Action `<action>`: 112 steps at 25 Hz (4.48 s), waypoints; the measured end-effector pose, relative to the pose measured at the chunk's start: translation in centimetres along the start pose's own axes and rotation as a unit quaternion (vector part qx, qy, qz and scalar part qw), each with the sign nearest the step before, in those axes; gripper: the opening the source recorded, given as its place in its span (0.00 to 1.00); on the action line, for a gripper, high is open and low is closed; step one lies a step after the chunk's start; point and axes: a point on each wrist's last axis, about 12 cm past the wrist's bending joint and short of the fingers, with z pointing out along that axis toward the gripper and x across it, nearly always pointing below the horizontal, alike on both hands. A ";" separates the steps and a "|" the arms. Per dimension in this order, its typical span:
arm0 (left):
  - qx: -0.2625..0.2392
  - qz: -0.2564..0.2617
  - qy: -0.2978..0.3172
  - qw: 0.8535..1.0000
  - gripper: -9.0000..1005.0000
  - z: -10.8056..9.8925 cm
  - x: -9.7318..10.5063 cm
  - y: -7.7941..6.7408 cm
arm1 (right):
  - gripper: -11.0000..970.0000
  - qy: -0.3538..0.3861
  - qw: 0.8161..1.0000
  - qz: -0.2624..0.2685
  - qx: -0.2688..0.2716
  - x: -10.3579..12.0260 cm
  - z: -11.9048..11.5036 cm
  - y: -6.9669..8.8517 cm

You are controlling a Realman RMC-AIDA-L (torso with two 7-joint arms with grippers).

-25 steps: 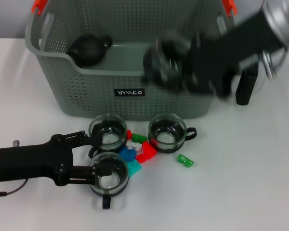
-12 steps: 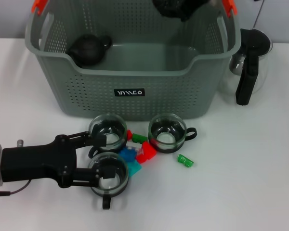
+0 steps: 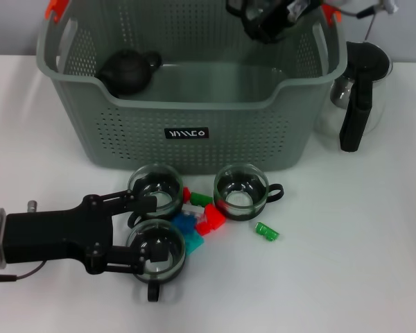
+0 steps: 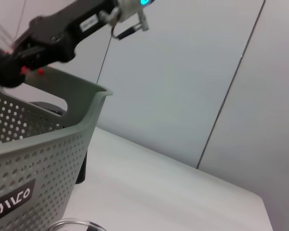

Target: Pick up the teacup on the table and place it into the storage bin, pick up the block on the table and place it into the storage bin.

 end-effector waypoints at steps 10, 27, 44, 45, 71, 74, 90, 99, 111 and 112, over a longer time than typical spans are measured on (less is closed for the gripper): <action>-0.004 0.006 0.000 1.000 0.93 0.2 0.1 0.1 | 0.07 0.008 1.000 0.005 0.021 1.2 2.2 -0.1; -0.005 0.007 -0.003 1.000 0.93 0.2 0.2 0.1 | 0.08 0.022 0.999 -0.019 0.023 1.4 3.4 1.2; -0.009 0.001 -0.004 1.000 0.93 0.0 0.6 -0.1 | 0.23 -0.002 0.999 -0.033 0.025 0.2 2.5 1.7; -0.009 0.001 -0.004 1.000 0.93 0.0 0.6 -0.1 | 0.26 -0.004 0.999 -0.033 0.026 0.2 2.4 1.6; -0.013 -0.004 -0.006 1.000 0.93 -0.2 0.9 -0.3 | 0.69 -0.208 0.962 -0.062 -0.164 5.5 -10.5 2.7; -0.014 -0.005 -0.007 1.000 0.93 -0.3 0.9 -0.3 | 0.68 -0.187 0.955 -0.095 -0.209 7.4 -11.3 3.4; -0.015 -0.007 -0.006 1.000 0.93 -0.3 1.0 -0.3 | 0.68 0.027 0.948 -0.164 -0.272 10.2 -8.0 6.9; -0.019 -0.007 -0.010 1.000 0.93 -0.4 1.0 -0.3 | 0.68 0.078 0.945 -0.209 -0.240 9.2 -3.3 9.4; -0.020 -0.006 -0.011 1.000 0.93 -0.4 1.1 -0.4 | 0.68 0.104 0.947 -0.242 -0.184 9.1 1.1 10.9; -0.020 -0.006 -0.011 1.000 0.93 -0.4 1.1 -0.3 | 0.68 0.103 0.947 -0.245 -0.181 9.1 1.3 11.0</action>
